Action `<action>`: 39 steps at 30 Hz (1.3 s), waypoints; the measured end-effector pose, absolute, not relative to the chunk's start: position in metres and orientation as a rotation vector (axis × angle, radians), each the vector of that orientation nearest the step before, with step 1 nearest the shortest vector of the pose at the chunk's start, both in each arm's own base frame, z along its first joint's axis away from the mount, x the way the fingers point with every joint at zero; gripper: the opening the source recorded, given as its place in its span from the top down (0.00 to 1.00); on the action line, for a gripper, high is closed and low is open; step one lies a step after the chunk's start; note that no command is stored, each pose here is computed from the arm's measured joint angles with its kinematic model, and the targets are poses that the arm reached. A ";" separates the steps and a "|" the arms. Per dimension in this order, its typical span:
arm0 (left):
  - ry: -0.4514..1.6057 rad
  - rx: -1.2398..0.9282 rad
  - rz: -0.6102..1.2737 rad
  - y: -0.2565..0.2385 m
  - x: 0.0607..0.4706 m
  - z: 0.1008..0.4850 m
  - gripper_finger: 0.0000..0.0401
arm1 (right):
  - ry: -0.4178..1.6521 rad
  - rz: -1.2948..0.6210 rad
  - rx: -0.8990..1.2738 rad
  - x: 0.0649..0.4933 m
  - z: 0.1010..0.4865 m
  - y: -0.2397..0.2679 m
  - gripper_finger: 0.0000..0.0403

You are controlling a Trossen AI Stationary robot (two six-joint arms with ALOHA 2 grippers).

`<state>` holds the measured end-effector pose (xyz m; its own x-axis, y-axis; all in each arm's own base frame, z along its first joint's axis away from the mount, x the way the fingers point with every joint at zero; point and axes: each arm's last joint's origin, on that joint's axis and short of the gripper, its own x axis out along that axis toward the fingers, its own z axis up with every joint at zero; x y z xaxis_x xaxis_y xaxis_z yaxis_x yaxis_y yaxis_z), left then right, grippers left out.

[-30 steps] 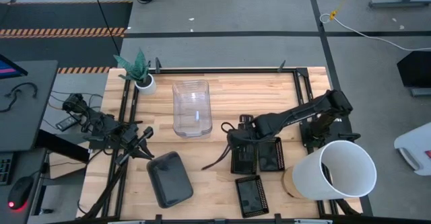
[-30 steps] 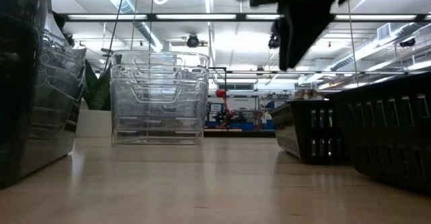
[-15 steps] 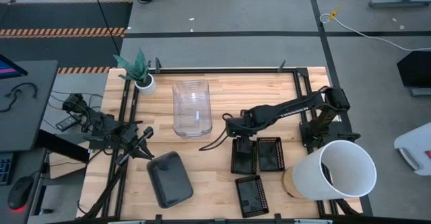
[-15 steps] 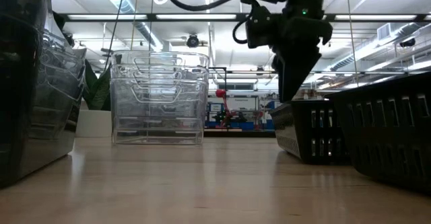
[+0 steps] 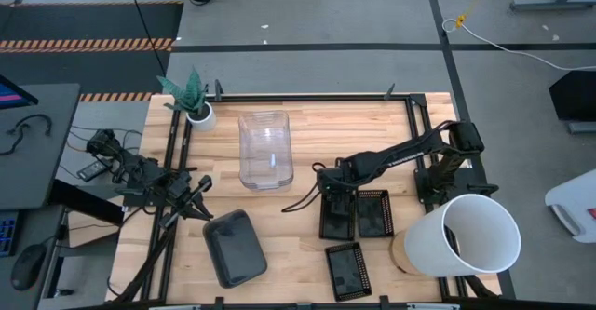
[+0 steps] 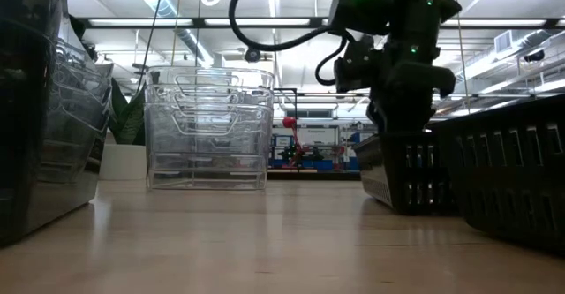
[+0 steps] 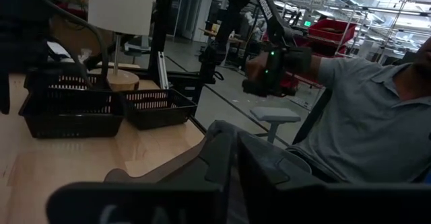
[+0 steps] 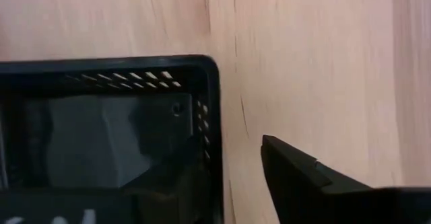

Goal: Stack baskets by color
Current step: Stack the left black bin on the top right black bin

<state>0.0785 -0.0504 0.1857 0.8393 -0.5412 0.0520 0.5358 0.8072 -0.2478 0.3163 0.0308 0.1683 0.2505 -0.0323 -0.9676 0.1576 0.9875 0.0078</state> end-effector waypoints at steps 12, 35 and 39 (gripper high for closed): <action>0.021 -0.259 -0.576 -0.050 0.078 0.186 0.93 | 1.263 -0.099 0.147 0.318 0.162 0.030 0.97; 0.021 -0.259 -0.576 -0.050 0.078 0.186 0.91 | 1.295 0.084 0.062 0.260 0.285 0.036 0.99; 0.021 -0.259 -0.576 -0.050 0.078 0.186 0.90 | 1.328 0.093 0.040 0.258 0.281 0.042 0.99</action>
